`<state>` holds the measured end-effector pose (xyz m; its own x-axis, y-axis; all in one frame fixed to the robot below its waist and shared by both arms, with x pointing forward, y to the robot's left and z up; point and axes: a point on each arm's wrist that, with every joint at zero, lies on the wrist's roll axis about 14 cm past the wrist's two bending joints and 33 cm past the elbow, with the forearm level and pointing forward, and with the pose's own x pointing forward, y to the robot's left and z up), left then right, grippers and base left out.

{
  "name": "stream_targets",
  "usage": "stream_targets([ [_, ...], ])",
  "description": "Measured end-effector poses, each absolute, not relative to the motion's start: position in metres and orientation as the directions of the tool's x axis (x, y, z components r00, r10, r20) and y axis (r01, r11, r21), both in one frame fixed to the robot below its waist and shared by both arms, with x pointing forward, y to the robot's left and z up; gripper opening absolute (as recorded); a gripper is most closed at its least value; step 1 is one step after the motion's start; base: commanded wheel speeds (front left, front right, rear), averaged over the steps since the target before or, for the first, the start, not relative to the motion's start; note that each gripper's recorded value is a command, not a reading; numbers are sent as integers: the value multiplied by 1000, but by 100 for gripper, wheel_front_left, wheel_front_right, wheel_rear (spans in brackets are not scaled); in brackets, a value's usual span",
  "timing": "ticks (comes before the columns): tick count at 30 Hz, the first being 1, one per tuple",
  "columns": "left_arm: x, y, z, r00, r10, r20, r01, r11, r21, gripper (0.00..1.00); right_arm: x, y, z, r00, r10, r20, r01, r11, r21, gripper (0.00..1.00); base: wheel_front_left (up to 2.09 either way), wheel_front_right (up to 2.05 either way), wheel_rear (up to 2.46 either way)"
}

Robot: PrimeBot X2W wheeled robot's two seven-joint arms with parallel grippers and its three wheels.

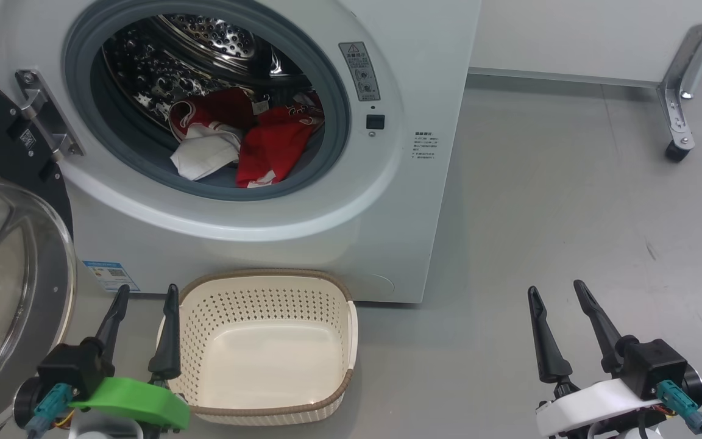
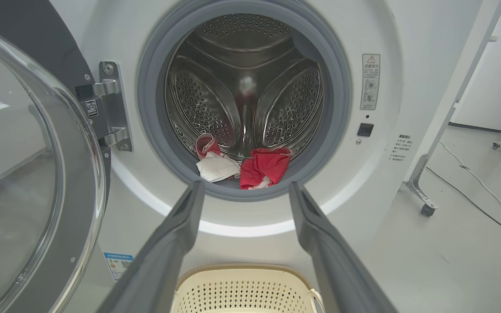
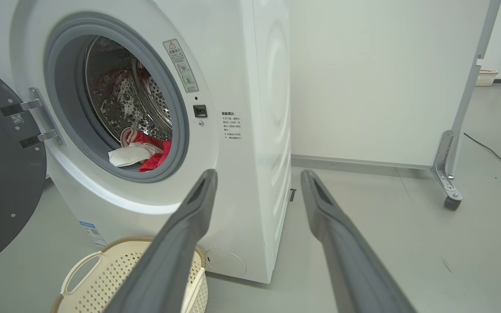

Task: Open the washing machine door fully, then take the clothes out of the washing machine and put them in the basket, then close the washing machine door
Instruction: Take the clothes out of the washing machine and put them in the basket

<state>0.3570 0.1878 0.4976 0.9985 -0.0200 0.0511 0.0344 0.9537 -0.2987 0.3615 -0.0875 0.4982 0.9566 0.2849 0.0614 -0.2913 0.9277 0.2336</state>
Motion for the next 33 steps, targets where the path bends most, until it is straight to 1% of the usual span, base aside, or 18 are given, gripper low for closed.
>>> stream_targets([
  [15,358,181,495,998,-42,44,53,954,-294,100,360,-89,497,958,283,57,-288,928,237,100,56,-56,0],
  [33,359,180,492,998,-45,34,53,956,-288,100,361,-91,494,960,276,48,-279,930,239,100,5,-5,0],
])
